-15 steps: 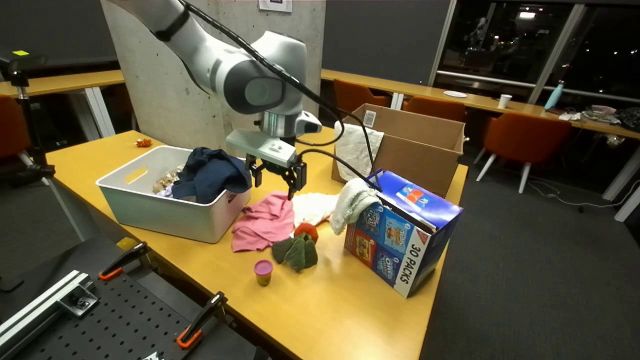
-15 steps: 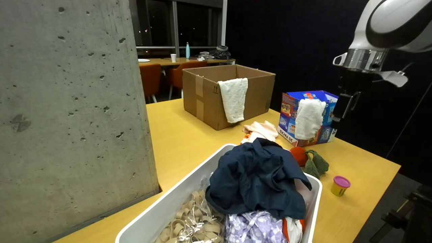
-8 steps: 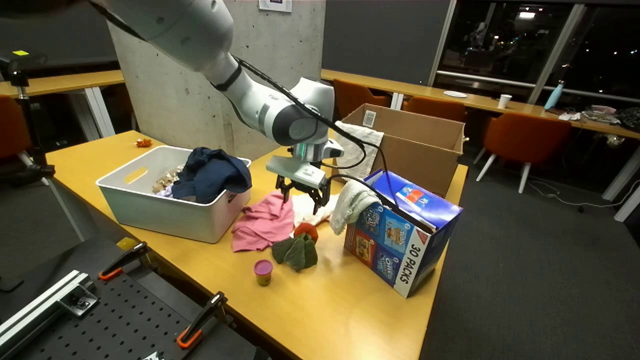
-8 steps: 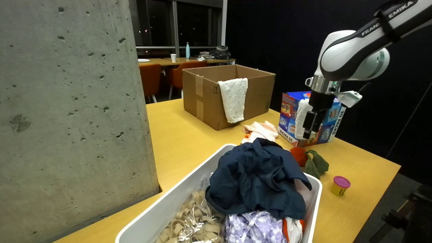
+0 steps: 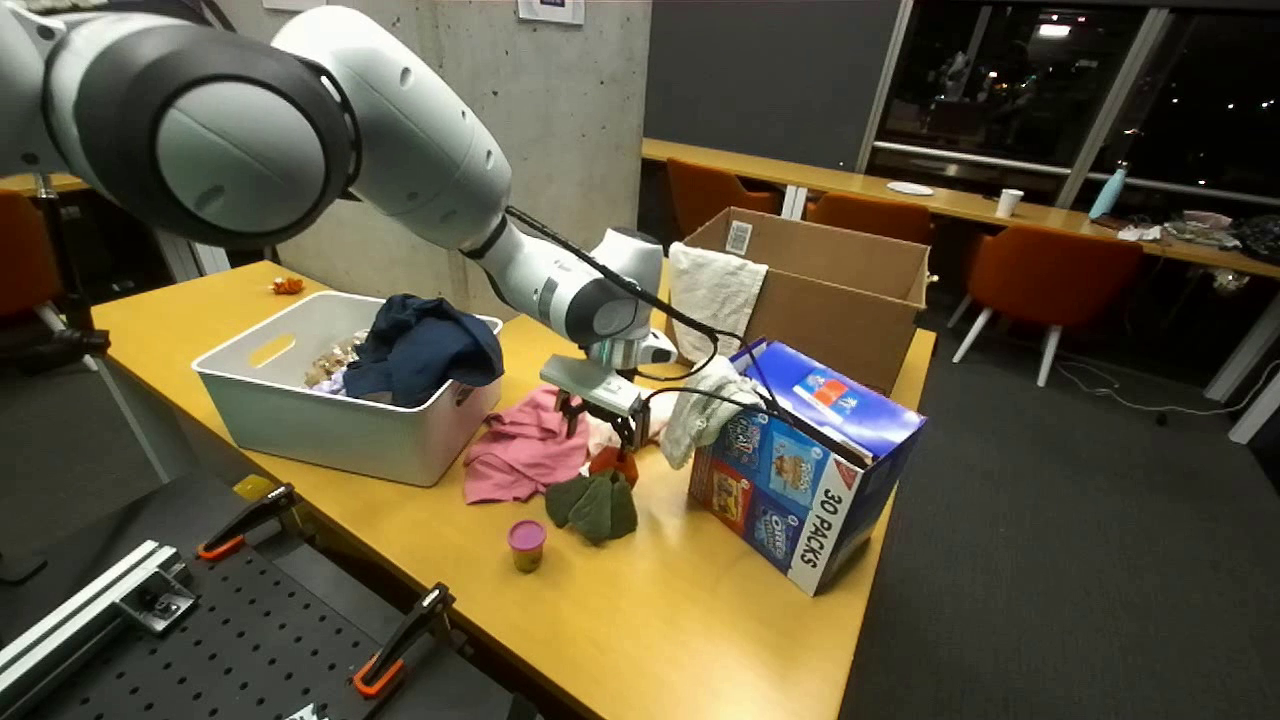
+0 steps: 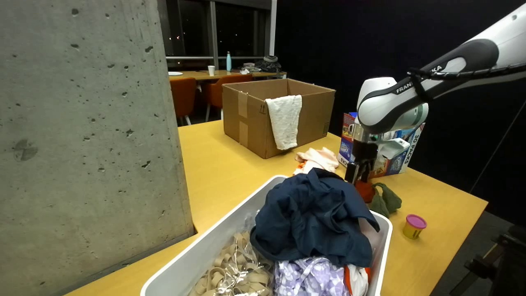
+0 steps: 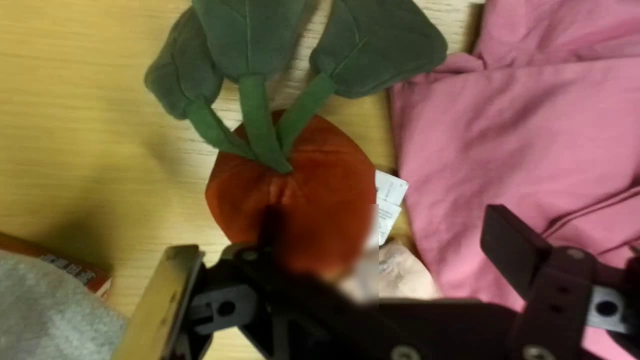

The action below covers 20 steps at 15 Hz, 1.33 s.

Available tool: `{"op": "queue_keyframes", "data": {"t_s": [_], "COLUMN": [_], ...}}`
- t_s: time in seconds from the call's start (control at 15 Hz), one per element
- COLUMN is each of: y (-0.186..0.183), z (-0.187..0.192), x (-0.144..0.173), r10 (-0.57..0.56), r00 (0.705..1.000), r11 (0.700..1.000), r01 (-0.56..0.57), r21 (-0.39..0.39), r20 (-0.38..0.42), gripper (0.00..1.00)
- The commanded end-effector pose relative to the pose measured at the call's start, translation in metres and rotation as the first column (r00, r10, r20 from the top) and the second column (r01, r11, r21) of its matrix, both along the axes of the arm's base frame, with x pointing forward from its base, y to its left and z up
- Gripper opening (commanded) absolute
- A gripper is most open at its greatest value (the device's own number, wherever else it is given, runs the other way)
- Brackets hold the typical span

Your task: Use the pink shirt to put the yellow container in the basket, then put the peach shirt in the basket

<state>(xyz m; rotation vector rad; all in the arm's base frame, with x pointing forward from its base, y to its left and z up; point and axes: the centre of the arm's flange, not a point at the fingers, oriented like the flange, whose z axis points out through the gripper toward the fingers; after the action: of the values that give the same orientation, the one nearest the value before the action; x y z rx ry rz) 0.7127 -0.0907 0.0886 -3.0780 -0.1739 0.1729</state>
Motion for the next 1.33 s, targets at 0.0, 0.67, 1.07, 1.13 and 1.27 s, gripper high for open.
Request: {"op": "queue_keyframes", "data": {"t_s": [0.0,0.67,1.07,1.13,1.27], "y": [-0.009,0.067,0.103,0.107,0.114], "z": [-0.008,0.042,0.051,0.051,0.048], "x": [0.012,-0.022,-0.011,-0.004,0.004], "r10": [-0.061,-0.101,-0.079,-0.060,-0.034], "r00": [0.998,0.994,0.997,0.998,0.999], "r11": [0.997,0.989,0.990,0.991,0.990], "r01": [0.059,0.095,0.077,0.060,0.038], "r21": [-0.050,-0.111,-0.120,-0.123,-0.137], "r20": [-0.034,-0.049,-0.013,0.003,0.032], "gripper": [1.00,1.00,1.00,1.00,1.00]}}
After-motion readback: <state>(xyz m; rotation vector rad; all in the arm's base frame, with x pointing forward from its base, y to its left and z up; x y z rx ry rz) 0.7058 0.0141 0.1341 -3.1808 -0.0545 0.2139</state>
